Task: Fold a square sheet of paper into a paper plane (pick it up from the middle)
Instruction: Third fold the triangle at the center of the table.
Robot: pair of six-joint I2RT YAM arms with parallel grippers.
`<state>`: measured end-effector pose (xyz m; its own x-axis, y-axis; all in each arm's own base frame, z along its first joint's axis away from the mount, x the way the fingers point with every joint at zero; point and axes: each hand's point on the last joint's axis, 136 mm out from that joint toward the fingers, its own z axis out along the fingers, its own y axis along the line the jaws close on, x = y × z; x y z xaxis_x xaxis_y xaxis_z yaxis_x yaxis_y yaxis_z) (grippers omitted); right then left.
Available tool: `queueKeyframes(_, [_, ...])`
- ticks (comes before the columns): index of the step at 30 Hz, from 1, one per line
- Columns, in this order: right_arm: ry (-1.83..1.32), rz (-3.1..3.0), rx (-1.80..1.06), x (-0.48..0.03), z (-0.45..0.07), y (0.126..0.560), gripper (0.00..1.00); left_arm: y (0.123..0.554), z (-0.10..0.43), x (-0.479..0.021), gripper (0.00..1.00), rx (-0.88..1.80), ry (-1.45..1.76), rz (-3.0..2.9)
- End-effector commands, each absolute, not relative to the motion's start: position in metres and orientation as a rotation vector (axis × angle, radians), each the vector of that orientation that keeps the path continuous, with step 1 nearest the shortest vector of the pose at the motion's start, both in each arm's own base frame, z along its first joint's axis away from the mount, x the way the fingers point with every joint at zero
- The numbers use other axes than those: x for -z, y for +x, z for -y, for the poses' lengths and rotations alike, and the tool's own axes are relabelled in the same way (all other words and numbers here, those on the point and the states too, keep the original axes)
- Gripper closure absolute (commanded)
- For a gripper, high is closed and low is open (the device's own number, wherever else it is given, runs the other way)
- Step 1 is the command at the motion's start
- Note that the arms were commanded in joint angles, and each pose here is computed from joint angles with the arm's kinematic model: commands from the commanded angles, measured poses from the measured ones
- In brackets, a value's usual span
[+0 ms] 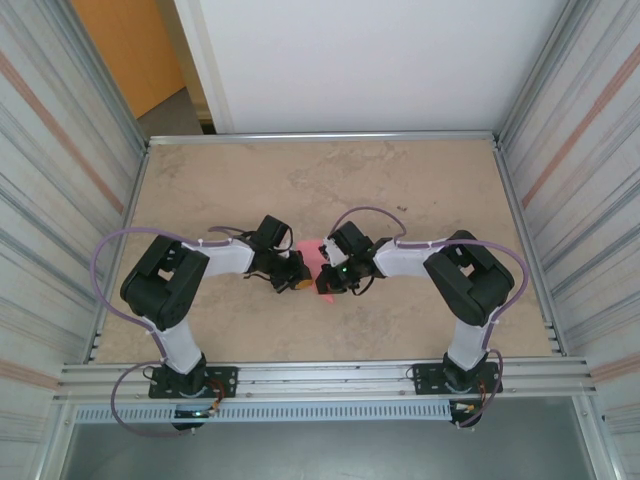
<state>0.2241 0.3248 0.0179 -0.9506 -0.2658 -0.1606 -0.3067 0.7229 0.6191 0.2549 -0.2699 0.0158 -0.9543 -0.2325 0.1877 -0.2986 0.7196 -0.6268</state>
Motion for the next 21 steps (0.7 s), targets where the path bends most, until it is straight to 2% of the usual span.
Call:
queueKeyframes(1, [-0.527,-2.928,-0.992,-0.003,-0.312,0.207,0.95,0.227,0.237,0.03,0.94,-0.754,0.575,2.807])
queueKeyframes(21, [-0.553,-3.02,-0.887,0.001,-0.267,0.169,0.94,0.221,0.226,0.04,0.94,-0.685,0.614,2.785])
